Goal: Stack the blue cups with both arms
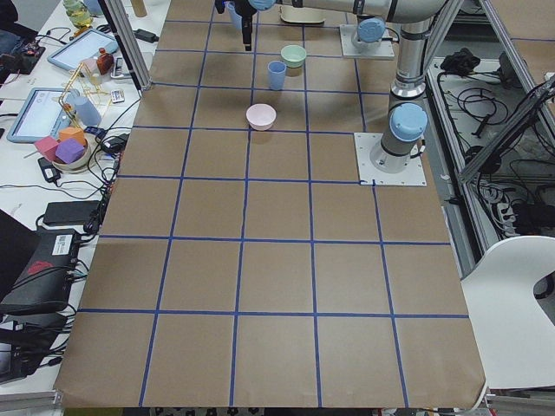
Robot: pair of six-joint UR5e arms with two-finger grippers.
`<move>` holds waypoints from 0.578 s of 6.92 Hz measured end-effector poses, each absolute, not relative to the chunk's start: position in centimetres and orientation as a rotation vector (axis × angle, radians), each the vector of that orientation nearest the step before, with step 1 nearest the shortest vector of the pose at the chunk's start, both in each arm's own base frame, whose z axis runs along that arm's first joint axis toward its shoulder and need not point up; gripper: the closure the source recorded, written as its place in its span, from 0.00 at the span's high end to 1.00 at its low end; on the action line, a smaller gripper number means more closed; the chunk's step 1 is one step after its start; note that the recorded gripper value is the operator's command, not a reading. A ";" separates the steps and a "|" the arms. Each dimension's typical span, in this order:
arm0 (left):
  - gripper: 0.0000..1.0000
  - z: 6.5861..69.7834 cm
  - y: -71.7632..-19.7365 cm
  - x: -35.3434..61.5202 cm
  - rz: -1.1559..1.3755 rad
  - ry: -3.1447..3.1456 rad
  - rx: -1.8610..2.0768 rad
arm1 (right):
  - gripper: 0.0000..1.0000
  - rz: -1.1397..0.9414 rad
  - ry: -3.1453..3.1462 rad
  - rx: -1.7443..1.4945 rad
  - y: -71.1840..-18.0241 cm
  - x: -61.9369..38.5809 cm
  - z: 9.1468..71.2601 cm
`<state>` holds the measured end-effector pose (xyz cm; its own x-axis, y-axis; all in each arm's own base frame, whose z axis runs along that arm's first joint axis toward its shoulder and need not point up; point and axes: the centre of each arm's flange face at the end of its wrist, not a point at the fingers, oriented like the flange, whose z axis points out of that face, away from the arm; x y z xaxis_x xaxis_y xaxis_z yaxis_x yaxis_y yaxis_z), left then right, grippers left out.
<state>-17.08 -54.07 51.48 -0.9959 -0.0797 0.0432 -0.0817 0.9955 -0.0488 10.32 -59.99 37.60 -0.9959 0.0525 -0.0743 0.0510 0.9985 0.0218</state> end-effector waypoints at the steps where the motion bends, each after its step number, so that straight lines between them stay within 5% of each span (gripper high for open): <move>1: 1.00 51.9 -52.4 -15.7 0.093 -3.103 0.139 | 0.02 0.019 3.061 0.109 -58.1 15.0 39.0; 4: 1.00 51.8 -50.6 -13.9 0.196 -3.129 0.083 | 0.02 0.023 3.054 0.195 -52.0 25.9 39.5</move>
